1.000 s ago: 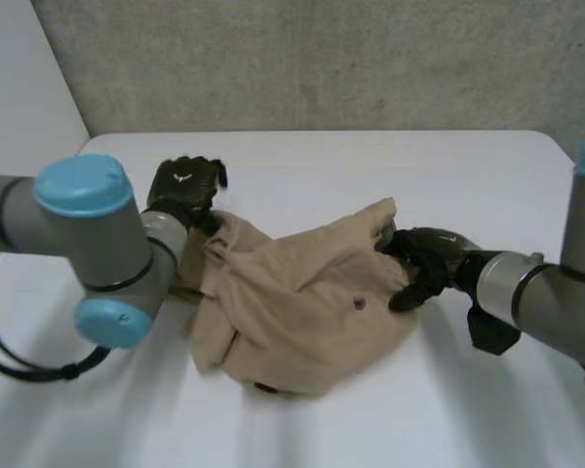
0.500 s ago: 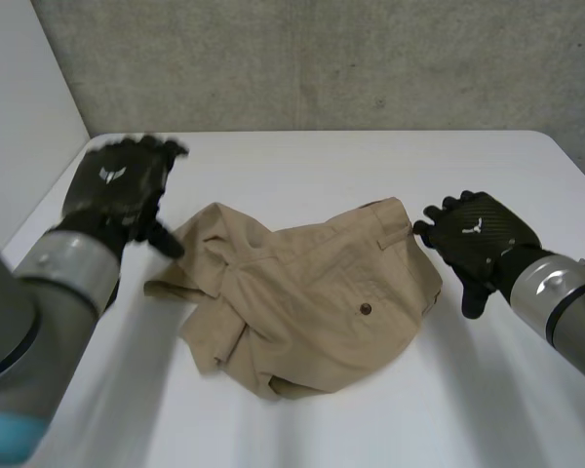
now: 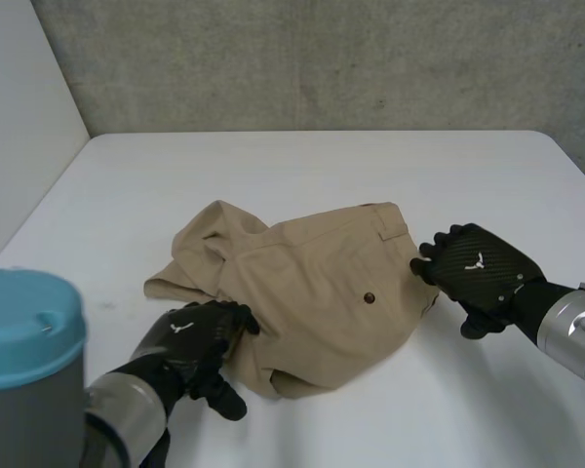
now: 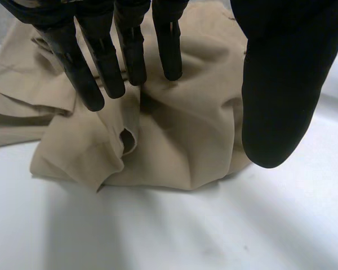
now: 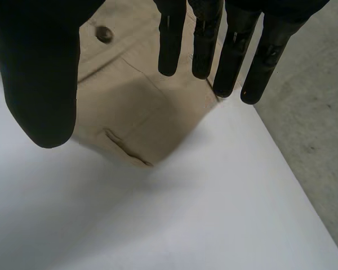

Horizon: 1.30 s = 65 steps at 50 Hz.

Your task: Fold the shorts.

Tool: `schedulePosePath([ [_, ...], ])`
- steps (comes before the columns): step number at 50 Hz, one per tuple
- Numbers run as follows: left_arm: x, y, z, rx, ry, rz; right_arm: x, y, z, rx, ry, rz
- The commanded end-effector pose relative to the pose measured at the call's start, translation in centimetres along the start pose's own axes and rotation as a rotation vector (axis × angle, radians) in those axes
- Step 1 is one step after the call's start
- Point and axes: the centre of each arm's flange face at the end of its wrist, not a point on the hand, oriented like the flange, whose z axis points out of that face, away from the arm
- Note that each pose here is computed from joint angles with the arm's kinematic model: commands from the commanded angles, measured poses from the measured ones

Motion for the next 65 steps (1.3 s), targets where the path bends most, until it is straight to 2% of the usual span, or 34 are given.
schedulePosePath([
  [1,0.5,0.4,3.5,-0.021,-0.012,-0.020,-0.8,0.2,0.2,0.017,-0.034,0.014],
  [11,0.7,0.6,7.1,0.028,-0.119,-0.021,-1.2,2.4,3.1,0.020,-0.053,0.015],
  [17,0.4,0.6,7.9,0.045,-0.159,-0.017,-1.8,2.8,4.8,0.025,-0.088,0.013],
  [25,0.2,0.4,8.2,0.073,-0.170,-0.023,-2.6,2.7,7.7,0.029,-0.047,-0.036],
  [33,-1.0,0.1,9.0,0.084,-0.203,-0.043,-3.4,2.2,10.1,0.056,-0.034,0.066],
  [40,-2.2,0.1,9.9,0.086,-0.234,-0.056,-3.8,1.7,10.8,0.068,-0.048,0.138],
  [44,-3.0,-0.5,10.0,0.091,-0.255,-0.032,-2.7,0.6,10.6,0.084,-0.029,0.184],
  [51,-3.7,-6.7,6.6,0.252,-0.272,0.110,1.3,-4.8,7.3,0.111,0.050,0.189],
  [56,-3.2,-10.2,4.1,0.365,-0.213,0.250,3.7,-7.9,4.9,0.042,0.110,0.228],
  [60,-4.6,-11.8,3.9,0.392,-0.232,0.359,4.5,-8.5,4.1,-0.025,0.139,0.249],
  [65,-5.7,-11.5,4.8,0.346,-0.276,0.474,4.1,-8.2,4.4,-0.078,0.142,0.250],
])
